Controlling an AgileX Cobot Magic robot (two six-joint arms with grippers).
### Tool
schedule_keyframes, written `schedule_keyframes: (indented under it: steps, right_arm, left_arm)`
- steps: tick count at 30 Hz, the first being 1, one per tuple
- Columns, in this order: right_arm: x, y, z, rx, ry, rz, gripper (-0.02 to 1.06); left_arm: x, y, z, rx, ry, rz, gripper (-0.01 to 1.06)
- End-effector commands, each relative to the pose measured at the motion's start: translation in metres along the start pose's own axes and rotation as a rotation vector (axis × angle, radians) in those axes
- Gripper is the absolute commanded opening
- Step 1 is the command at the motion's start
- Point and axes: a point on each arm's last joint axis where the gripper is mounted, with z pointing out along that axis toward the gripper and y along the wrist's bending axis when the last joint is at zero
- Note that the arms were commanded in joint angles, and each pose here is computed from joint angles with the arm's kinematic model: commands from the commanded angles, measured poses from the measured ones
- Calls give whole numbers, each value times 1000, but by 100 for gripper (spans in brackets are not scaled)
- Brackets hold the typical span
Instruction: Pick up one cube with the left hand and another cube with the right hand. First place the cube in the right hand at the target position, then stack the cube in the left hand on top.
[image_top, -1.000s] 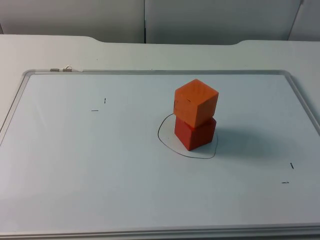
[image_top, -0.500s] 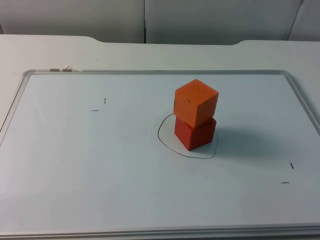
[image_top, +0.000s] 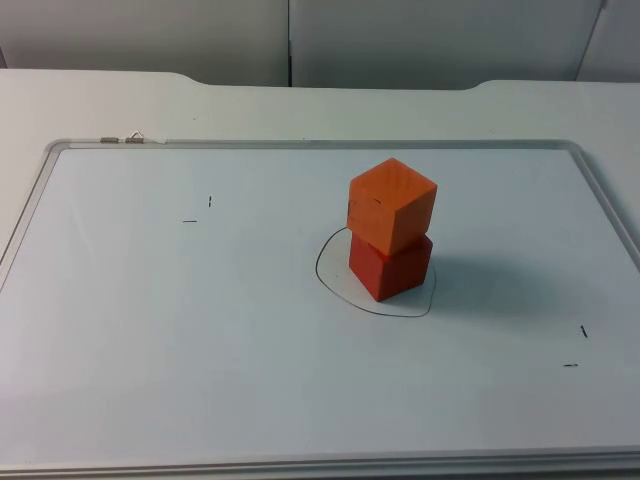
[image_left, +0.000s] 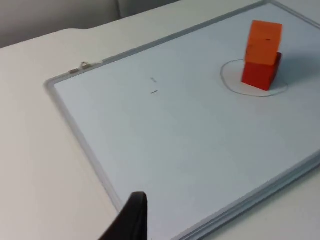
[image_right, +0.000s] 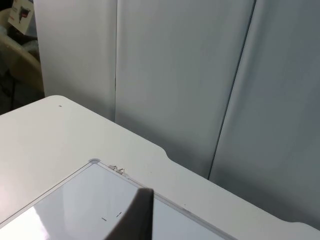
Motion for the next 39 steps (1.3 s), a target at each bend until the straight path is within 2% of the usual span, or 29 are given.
schedule_keyframes:
  steps: [1,2,3,6,7,11,15,19,22,24,27,31,32,35,38,39]
  right_arm:
    - [1,0,0,1,4,-6,94]
    - [1,0,0,1,4,-6,94]
    - [1,0,0,1,4,-6,94]
    - [1,0,0,0,5,-5,94]
    - [1,0,0,0,5,-5,94]
    - [2,0,0,-2,9,-3,94]
    - [2,0,0,-3,12,-3,94]
    - [2,0,0,-3,17,-5,94]
    - [4,3,-1,-30,31,-44,94]
    - [6,7,-6,-73,41,-93,94]
    - [10,10,-15,-112,64,-93,94]
    - [45,16,-35,-120,94,-79,94]
    - [45,16,-35,-120,94,-79,94]
    - [82,22,-47,-129,129,-80,94]
    - [111,27,-62,-130,147,-25,94]
    - [111,27,-62,-130,147,-25,94]
  left_arm:
    - [1,0,1,-50,-3,-27,105]
    - [1,-1,1,-87,-3,-46,105]
    - [1,-1,1,-87,-3,-46,105]
    - [1,-2,1,-194,-1,-102,105]
    - [1,-2,1,-194,-1,-102,105]
    - [1,-2,1,-286,1,-150,105]
    - [1,-3,2,-340,2,-177,105]
    - [1,-3,2,-364,3,-190,105]
    - [1,-3,2,-370,3,-193,105]
    - [1,-3,2,-370,3,-193,105]
    - [1,-3,2,-370,3,-193,105]
    - [1,-3,2,-370,3,-193,105]
    - [1,-3,2,-370,3,-193,105]
    - [1,-3,2,-370,3,-193,105]
    - [1,-3,2,-370,3,-193,105]
    - [1,-3,2,-370,3,-193,105]
